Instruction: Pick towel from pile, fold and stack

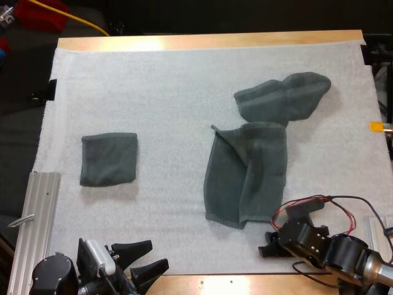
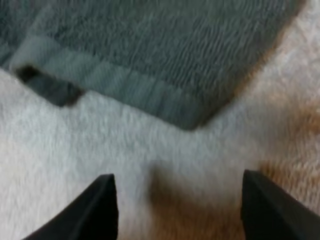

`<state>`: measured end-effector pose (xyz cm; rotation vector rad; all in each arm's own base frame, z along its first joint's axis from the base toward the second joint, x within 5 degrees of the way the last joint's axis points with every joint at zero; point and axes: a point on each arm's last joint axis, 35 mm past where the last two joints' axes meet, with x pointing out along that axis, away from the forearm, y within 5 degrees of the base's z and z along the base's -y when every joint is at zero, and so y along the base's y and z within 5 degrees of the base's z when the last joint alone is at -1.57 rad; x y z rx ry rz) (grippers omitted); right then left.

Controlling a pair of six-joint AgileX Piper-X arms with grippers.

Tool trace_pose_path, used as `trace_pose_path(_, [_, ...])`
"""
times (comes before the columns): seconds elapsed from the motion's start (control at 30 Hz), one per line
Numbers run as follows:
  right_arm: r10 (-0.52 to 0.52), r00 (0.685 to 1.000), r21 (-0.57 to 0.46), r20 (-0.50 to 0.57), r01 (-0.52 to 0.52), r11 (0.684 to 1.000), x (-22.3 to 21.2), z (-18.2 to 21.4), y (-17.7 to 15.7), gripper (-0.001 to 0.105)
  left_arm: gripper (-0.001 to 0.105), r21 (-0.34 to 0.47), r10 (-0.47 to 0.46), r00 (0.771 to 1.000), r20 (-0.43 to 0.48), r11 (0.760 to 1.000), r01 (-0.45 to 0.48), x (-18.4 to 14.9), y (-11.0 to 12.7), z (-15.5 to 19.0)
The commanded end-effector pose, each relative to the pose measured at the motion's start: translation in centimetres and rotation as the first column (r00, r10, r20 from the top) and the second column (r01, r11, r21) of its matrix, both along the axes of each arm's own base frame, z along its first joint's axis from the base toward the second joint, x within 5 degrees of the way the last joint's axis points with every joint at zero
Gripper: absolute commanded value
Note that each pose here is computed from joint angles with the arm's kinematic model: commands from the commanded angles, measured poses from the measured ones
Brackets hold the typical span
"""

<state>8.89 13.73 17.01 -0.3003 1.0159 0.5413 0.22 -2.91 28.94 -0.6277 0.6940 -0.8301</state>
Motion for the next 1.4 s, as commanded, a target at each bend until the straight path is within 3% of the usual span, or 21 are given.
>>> trace_pose_path(0.0, [-0.021, 0.999, 0.004, 0.028, 0.021, 1.000, 0.1, 0.0, 0.0, 0.053, 0.064, -0.010, -0.013, 1.000, -0.021, 1.000, 0.013, 0.2, 0.0, 0.0])
trace_pose_path(0.67, [-0.093, 0.993, -0.048, 0.067, 0.097, 0.994, 1.6, -2.8, 1.9, 0.053, 0.064, -0.022, -0.029, 0.999, -0.023, 0.999, 0.029, 0.1, -0.1, 0.1])
trace_pose_path(0.93, [-0.128, 0.985, -0.116, 0.115, 0.141, 0.983, 2.0, -4.0, 2.0, 0.053, 0.064, -0.023, -0.031, 0.999, -0.023, 0.999, 0.031, 0.1, -0.1, 0.1])
trace_pose_path(1.27, [-0.158, 0.969, -0.039, 0.191, 0.168, 0.985, 2.6, -3.5, 2.8, 0.051, 0.064, -0.023, -0.031, 0.999, -0.023, 0.999, 0.031, 0.1, -0.1, 0.1])
trace_pose_path(1.37, [-0.164, 0.966, -0.048, 0.202, 0.177, 0.983, 2.7, -3.6, 2.7, 0.043, 0.064, -0.023, -0.031, 0.999, -0.023, 0.999, 0.031, 0.1, -0.1, 0.1])
